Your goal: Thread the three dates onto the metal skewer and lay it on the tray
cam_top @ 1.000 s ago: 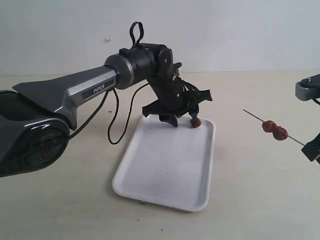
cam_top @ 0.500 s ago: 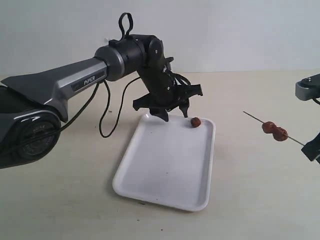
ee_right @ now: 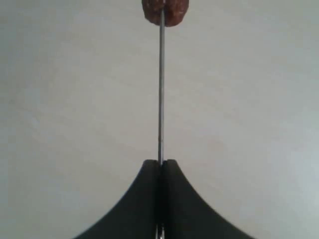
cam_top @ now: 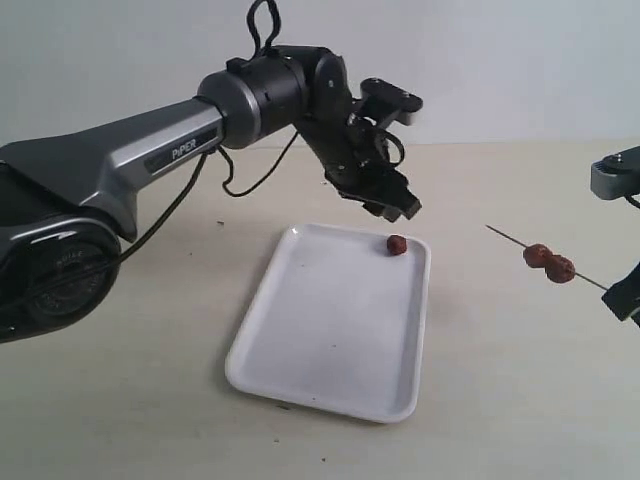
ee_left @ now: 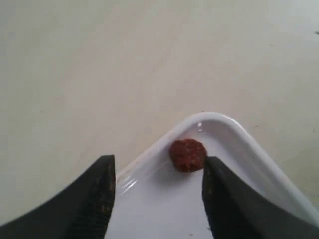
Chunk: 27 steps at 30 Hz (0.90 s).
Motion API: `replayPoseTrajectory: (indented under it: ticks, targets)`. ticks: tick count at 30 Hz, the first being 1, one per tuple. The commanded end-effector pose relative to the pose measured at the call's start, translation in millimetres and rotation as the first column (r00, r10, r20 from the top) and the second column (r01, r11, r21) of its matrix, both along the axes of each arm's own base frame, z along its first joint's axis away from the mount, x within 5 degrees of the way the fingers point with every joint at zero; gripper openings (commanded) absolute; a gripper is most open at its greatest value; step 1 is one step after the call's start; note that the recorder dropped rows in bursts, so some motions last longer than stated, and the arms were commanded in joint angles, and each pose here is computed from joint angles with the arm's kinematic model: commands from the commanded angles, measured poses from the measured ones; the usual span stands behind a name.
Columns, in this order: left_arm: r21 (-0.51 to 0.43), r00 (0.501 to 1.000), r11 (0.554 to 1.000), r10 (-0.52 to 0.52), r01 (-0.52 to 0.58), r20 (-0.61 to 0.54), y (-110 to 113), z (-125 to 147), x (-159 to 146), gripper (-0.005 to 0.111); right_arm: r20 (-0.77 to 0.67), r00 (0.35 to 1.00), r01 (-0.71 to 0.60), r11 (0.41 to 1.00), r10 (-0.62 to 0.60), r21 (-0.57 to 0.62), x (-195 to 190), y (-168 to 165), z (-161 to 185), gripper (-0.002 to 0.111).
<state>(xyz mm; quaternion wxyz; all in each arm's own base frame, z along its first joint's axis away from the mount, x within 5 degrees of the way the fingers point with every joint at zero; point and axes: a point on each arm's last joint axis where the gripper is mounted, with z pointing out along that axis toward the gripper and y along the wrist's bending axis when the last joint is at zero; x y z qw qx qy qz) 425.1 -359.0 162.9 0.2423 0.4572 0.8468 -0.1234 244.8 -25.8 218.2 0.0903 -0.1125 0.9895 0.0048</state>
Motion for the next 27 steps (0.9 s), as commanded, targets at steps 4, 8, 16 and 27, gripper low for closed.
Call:
replayPoseTrajectory:
  ticks: [4,8,16,27]
  targets:
    - [0.105,0.995,0.992,-0.080,0.073,0.058,-27.2,-6.1,-25.3,0.052,0.015,1.000,0.000,1.000,0.000,-0.008,1.5,-2.1,1.2,0.000]
    - [0.120,0.996,0.990,-0.084,0.079,0.036,-28.7,-10.3,-28.8,0.052,0.002,1.000,-0.001,1.000,0.001,-0.006,0.4,-1.9,1.0,0.000]
    - [0.178,0.991,0.980,-0.107,0.090,0.085,-24.9,-10.3,-25.0,0.052,-0.012,1.000,-0.002,1.000,0.002,-0.004,-0.9,-1.7,0.8,0.000]
    - [0.142,0.985,0.986,-0.111,0.091,0.134,-28.7,7.3,-26.7,0.052,-0.013,1.000,-0.002,1.000,0.002,-0.003,-0.9,-1.7,0.8,0.000]
